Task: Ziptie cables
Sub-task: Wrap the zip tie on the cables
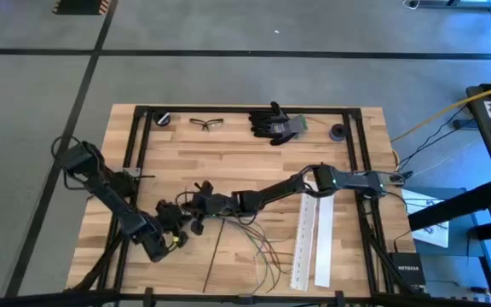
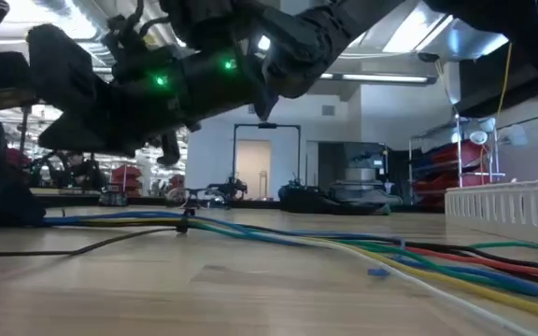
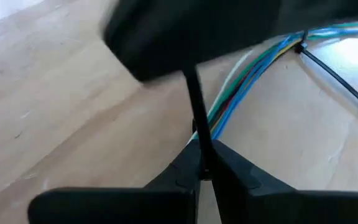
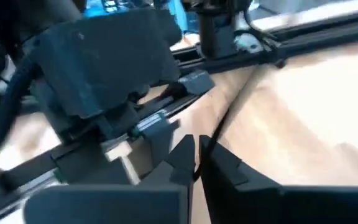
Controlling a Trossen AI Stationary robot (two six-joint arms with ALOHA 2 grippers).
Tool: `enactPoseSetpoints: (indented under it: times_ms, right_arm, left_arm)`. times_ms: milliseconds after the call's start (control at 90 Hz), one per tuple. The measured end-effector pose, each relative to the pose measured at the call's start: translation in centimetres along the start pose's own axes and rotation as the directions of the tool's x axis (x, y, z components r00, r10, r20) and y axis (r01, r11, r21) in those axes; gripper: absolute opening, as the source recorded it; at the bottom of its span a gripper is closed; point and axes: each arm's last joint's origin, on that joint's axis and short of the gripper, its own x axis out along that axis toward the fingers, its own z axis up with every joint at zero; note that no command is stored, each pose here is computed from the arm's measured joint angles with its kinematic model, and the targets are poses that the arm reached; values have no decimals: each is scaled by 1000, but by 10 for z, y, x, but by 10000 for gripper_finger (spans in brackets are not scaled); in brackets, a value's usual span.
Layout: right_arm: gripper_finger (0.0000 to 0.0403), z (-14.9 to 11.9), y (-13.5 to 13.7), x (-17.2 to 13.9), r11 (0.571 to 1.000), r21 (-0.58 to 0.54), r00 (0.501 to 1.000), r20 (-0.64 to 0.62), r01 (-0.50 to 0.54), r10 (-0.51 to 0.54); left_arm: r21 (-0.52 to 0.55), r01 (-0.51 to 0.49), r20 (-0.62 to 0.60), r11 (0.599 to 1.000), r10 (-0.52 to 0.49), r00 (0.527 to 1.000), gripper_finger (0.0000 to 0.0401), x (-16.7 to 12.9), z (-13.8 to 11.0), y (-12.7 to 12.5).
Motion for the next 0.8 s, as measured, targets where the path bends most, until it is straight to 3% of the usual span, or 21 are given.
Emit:
enactPoseSetpoints:
  times_ms: [156,633,800]
  right_arm:
    - [0,11,-6,-3,987,-128,995,9,96,-95]
    - [0,111,-66,-34,944,-205,961,148,260,-232]
    - [6,127,-68,-51,955,-175,971,56,238,-232]
  left_arm:
    - [-10,34,9,999,-34,999,18,0,0,-5]
    - [0,3,42,1000,-3,999,19,14,-15,-4]
    - [-40,14,41,999,-12,999,20,12,-13,-5]
